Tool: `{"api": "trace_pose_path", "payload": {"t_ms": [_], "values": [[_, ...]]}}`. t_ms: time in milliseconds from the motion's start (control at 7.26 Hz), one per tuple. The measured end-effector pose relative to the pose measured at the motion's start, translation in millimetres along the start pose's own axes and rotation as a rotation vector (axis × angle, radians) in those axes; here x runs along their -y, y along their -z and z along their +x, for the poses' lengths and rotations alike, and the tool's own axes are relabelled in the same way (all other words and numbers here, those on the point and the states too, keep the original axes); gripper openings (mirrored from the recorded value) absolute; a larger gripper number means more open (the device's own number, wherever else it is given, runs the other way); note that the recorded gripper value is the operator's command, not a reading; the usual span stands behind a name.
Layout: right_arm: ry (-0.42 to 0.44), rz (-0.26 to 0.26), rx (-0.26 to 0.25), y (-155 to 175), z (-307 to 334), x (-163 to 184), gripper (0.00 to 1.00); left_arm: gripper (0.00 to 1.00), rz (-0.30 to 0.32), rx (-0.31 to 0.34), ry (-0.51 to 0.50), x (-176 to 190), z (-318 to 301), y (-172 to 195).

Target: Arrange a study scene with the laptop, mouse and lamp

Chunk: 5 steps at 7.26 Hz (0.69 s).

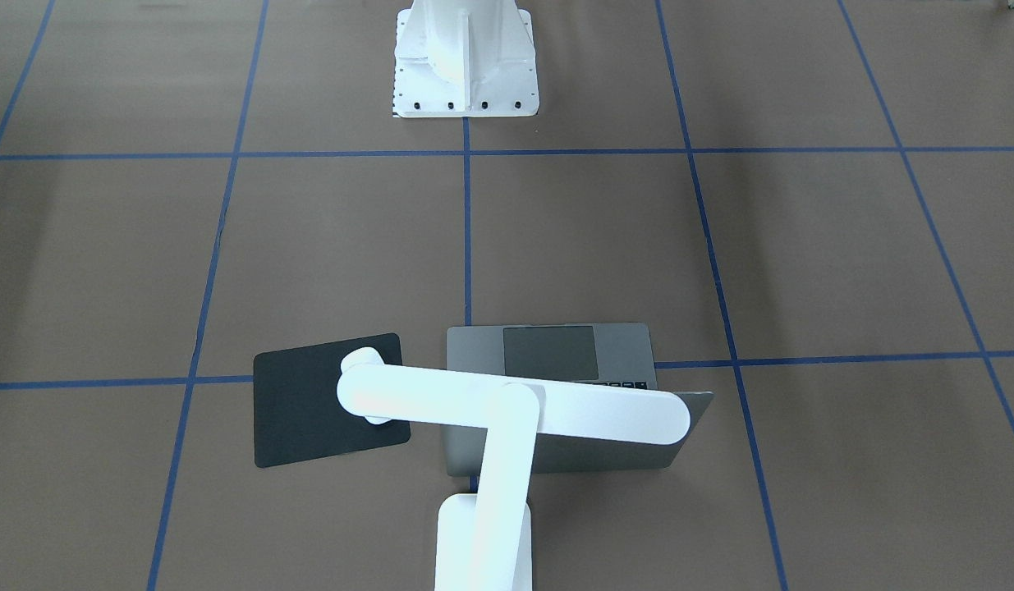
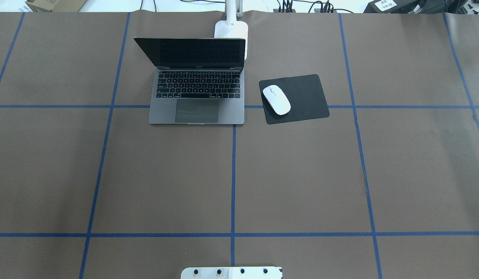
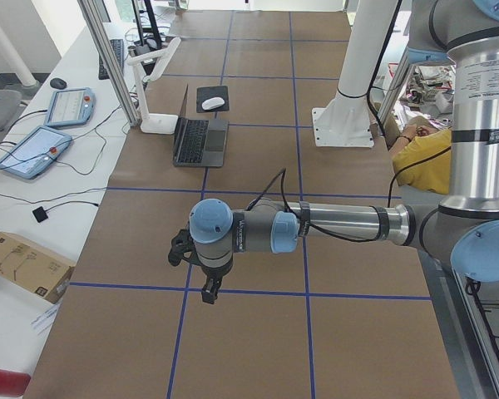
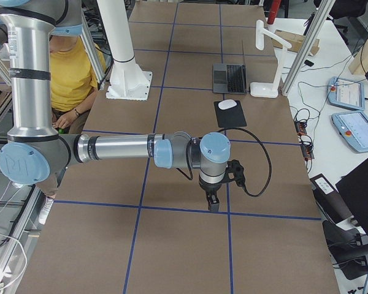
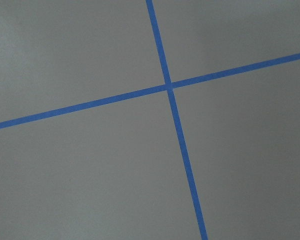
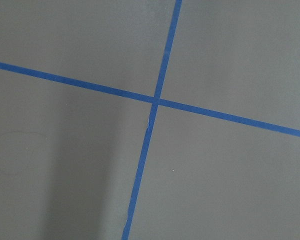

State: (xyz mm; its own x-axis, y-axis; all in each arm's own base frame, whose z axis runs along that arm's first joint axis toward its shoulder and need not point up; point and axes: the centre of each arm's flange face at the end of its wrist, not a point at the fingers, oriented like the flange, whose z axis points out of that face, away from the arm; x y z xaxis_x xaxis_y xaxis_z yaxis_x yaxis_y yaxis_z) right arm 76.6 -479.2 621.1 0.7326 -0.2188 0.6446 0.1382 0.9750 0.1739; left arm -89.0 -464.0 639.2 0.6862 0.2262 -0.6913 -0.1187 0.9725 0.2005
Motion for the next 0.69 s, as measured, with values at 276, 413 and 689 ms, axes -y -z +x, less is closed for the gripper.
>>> {"api": "trace_pose_path", "payload": {"t_ms": [276,413,689], "values": [[0.012,0.000,0.000,0.0,-4.1,4.9,1.00,1.00,-0.001,0.000,-0.001,0.2,0.4,-0.4],[0.017,-0.002,0.001,-1.1,-6.5,6.8,1.00,1.00,-0.001,0.000,-0.001,0.1,0.4,-0.4],[0.037,-0.006,0.002,-3.5,-16.1,15.3,1.00,1.00,-0.001,0.000,-0.001,0.2,0.4,-0.4]]}}
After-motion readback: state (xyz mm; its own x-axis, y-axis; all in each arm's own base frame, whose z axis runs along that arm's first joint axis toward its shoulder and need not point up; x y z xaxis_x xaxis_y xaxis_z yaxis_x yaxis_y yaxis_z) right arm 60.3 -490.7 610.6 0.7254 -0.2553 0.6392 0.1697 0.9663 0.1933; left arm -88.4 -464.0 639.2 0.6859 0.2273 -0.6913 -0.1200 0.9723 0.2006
